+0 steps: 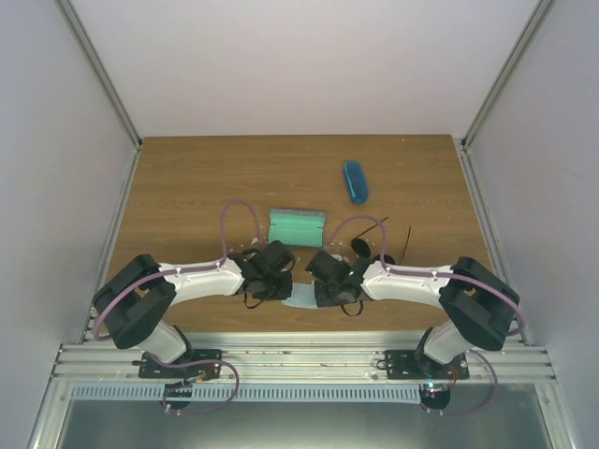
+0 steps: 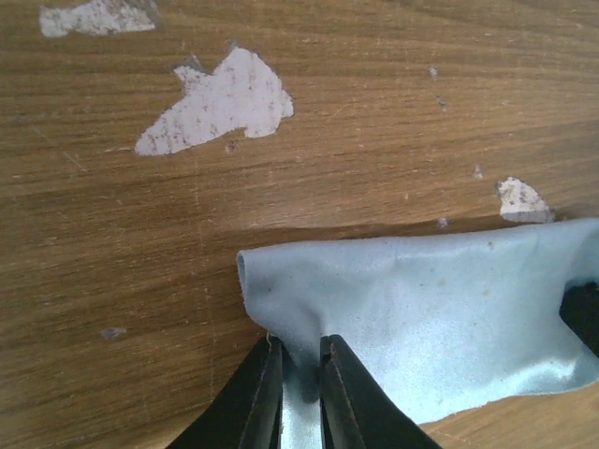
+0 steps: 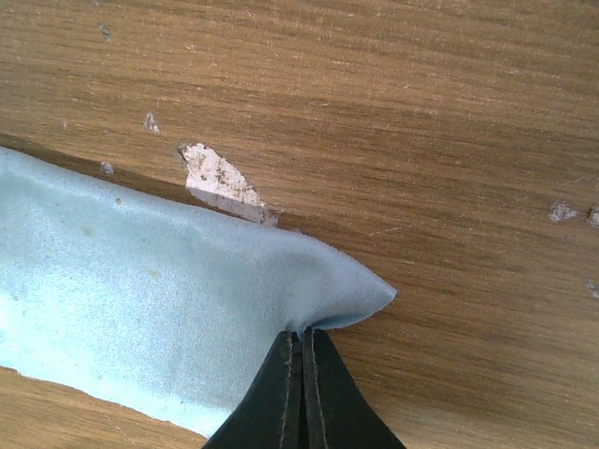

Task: Organize the sunglasses
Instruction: Pick up the glasses cleaning cloth from the center of the board.

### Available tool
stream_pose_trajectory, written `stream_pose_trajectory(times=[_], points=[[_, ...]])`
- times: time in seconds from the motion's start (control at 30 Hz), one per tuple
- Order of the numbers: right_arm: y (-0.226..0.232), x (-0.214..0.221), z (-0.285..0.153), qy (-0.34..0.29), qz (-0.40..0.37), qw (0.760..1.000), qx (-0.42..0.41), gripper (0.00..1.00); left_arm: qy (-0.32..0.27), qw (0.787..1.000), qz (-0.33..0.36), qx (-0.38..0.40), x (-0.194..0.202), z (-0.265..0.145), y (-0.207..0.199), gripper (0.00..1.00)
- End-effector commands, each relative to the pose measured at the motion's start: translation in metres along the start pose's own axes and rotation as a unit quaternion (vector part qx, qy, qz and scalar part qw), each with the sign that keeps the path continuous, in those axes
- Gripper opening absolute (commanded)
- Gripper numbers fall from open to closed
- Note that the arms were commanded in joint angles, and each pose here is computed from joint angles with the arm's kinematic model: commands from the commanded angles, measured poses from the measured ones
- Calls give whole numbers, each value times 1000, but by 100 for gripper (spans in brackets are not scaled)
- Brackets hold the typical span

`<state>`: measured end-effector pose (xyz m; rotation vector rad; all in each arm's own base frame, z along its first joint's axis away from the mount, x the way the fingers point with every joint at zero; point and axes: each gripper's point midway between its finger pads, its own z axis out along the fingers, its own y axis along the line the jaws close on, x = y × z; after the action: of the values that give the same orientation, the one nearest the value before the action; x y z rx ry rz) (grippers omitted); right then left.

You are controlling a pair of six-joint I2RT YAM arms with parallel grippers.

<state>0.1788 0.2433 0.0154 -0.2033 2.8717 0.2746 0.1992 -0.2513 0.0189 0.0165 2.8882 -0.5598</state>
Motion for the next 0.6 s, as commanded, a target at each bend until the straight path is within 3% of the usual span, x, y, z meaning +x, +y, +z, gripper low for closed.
stream_pose_trajectory(times=[0.0,0.17,0.33,0.57], points=[[-18,16,7,18,2,999,32,1,26,995,-6,-96,19,8,36,14],[-17,16,8,15,5,1000,26,1,34,990,0,-138,27,13,48,12],[-15,15,8,9,10,1000,17,1,41,988,8,-147,32,23,46,0],[-5,-2,-6,-36,12,999,-11,1,-12,997,21,-77,4,4,6,0]])
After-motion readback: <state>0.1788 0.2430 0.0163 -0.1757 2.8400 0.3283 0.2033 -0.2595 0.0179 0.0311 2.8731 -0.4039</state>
